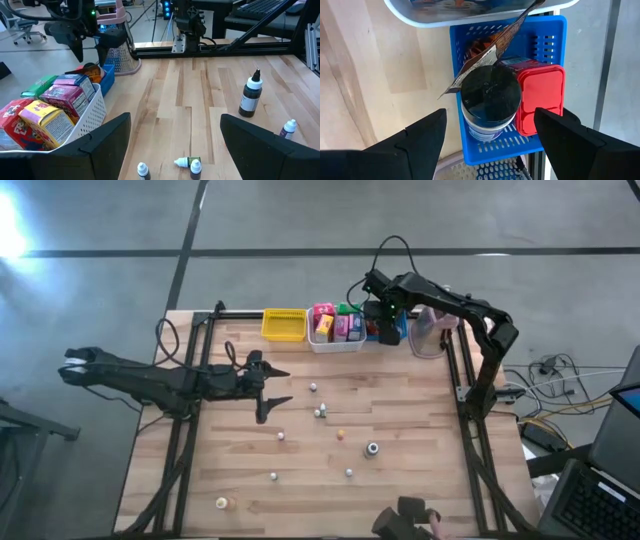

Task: Pick & Place Kitchen Items
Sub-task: Put the black seasoning bottle into the blue basket

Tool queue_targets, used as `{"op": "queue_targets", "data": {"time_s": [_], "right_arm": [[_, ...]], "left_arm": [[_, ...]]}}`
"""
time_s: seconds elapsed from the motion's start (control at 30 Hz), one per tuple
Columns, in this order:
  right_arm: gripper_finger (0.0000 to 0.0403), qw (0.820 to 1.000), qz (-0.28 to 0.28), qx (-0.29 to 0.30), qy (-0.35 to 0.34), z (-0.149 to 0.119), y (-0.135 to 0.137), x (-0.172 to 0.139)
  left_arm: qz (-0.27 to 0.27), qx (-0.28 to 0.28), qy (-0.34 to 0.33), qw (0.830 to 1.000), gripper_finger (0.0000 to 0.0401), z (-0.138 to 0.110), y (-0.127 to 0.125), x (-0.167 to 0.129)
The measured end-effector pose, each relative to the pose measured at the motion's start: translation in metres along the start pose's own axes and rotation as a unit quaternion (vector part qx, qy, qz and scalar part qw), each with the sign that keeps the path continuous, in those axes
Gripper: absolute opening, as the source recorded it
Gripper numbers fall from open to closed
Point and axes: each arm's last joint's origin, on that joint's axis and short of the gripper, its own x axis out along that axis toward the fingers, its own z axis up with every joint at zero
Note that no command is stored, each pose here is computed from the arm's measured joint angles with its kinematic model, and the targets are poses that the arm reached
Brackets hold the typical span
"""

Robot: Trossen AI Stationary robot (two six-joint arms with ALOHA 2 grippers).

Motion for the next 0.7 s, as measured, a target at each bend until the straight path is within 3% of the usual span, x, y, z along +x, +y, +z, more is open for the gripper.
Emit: {"op": "queue_targets", "data": {"time_s": [0.2, 0.4, 0.7], "right_arm": [[0.0303, 1.000, -0.003, 0.001, -0.008, 0.001, -0.001, 0.000], [0.0313, 1.000, 0.006, 0.005, 0.019, 0.006, -0.001, 0.021], [0.0274, 0.999, 0.002, 0.019, 0.026, 0.008, -0.004, 0.026]], "left_arm": [[0.000, 0.000, 0.000, 1.000, 0.0312, 0.000, 0.000, 0.000], [0.000, 0.000, 0.000, 1.000, 0.0312, 0.000, 0.000, 0.000], [0.000, 0.001, 0.008, 1.000, 0.0312, -0.002, 0.000, 0.000]]}}
